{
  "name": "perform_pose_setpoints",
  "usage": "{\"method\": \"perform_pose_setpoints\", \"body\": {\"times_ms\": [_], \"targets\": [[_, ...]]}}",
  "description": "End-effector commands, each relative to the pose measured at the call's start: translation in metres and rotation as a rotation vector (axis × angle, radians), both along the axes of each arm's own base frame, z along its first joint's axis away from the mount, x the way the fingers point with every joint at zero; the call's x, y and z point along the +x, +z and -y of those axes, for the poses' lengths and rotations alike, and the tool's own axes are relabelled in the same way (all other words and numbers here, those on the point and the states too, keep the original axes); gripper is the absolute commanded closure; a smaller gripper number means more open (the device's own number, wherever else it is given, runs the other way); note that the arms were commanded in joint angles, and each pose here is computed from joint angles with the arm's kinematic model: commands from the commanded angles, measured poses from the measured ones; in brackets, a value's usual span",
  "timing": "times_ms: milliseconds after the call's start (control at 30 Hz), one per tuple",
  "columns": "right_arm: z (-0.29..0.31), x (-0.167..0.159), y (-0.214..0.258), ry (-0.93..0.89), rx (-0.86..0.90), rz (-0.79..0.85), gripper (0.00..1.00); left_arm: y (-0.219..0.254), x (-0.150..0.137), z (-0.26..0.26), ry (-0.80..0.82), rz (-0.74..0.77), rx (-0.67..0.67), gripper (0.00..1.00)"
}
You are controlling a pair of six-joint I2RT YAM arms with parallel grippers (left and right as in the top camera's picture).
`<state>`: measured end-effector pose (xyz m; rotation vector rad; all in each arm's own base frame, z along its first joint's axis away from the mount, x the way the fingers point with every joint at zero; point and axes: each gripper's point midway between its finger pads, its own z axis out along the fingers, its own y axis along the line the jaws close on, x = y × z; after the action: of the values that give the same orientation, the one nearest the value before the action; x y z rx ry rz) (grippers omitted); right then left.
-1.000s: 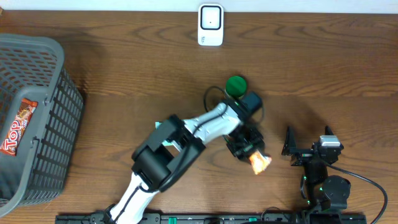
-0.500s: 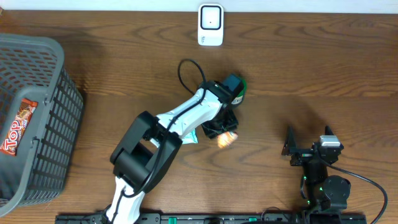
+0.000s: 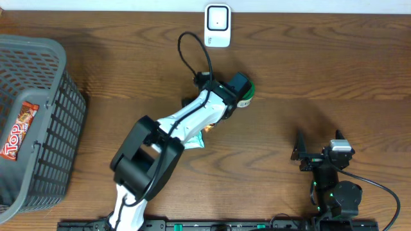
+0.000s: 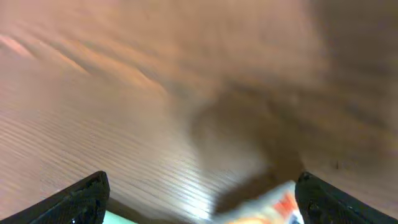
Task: Scan the item barcode
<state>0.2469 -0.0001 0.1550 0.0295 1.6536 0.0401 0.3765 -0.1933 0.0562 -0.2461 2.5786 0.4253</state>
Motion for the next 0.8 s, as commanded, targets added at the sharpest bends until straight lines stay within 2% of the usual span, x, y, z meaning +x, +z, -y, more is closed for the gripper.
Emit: {"method": "perform_pose_setpoints", "body": {"times_ms": [0, 33, 67, 167, 267, 333, 433, 500, 567, 633, 767], "targets": [[0.0, 0.0, -0.001, -0.002, 0.01, -0.004, 0.01, 0.153, 0.034, -0.022, -0.076, 0.347, 0.151, 0.04], [0.0, 0.0, -0.001, -0.002, 0.01, -0.004, 0.01, 0.189, 0.036, -0.027, -0.084, 0.417, 0.166, 0.04], [0.0, 0.0, -0.001, -0.002, 0.009, -0.004, 0.01, 0.263, 0.035, -0.038, -0.113, 0.547, 0.168, 0.04], [0.0, 0.0, -0.001, -0.002, 0.009, -0.004, 0.01, 0.363, 0.02, -0.076, -0.099, 0.724, 0.15, 0.04], [0.0, 0.0, -0.001, -0.002, 0.009, -0.004, 0.01, 0.43, -0.01, -0.15, 0.048, 0.855, 0.137, 0.04], [0.0, 0.0, -0.001, -0.002, 0.009, -0.004, 0.01, 0.452, -0.037, -0.208, 0.186, 0.904, 0.156, 0.04], [0.0, 0.0, -0.001, -0.002, 0.009, -0.004, 0.01, 0.457, -0.087, -0.288, 0.448, 0.935, 0.168, 0.04], [0.0, 0.0, -0.001, -0.001, 0.009, -0.004, 0.01, 0.444, -0.121, -0.331, 0.626, 0.912, 0.165, 0.04], [0.0, 0.0, -0.001, -0.002, 0.01, -0.004, 0.01, 0.421, -0.142, -0.363, 0.756, 0.853, 0.123, 0.04], [0.0, 0.0, -0.001, -0.002, 0.009, -0.004, 0.01, 0.392, -0.148, -0.383, 0.823, 0.775, 0.046, 0.04], [0.0, 0.0, -0.001, -0.002, 0.009, -0.004, 0.01, 0.326, -0.14, -0.419, 0.903, 0.593, -0.11, 0.04]]}}
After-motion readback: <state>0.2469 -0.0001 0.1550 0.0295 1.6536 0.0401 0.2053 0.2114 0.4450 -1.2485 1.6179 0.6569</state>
